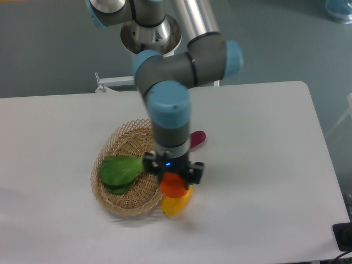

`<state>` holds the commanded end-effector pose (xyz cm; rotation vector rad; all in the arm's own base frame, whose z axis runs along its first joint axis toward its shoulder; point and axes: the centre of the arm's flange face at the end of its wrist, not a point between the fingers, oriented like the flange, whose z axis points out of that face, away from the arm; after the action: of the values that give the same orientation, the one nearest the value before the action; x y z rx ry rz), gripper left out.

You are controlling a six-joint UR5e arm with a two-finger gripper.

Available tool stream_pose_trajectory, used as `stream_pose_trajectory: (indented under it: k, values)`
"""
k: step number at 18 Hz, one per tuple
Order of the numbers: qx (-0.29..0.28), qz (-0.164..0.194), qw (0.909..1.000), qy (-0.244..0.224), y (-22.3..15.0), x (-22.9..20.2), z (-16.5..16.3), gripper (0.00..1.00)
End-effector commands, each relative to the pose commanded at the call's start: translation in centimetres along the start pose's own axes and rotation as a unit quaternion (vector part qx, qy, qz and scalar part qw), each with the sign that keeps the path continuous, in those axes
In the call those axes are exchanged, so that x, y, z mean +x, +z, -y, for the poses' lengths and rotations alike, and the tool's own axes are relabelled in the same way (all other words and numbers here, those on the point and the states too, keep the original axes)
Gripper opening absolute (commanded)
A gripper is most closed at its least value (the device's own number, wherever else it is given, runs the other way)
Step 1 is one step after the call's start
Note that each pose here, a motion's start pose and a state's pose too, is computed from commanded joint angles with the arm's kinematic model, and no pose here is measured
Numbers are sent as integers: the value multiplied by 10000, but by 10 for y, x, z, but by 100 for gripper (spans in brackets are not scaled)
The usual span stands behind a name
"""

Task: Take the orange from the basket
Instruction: 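Lift the held orange up out of the basket and away, then hold the orange raised above the table beside the eggplant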

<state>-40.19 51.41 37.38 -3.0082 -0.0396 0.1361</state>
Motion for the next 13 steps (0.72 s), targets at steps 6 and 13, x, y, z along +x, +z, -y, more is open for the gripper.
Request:
stream_pose_trajectory:
  k: [6, 13]
  values:
    - [89, 35, 9986, 527, -16, -66, -61, 68]
    - [28, -61, 9979, 651, -14, -82, -82, 68]
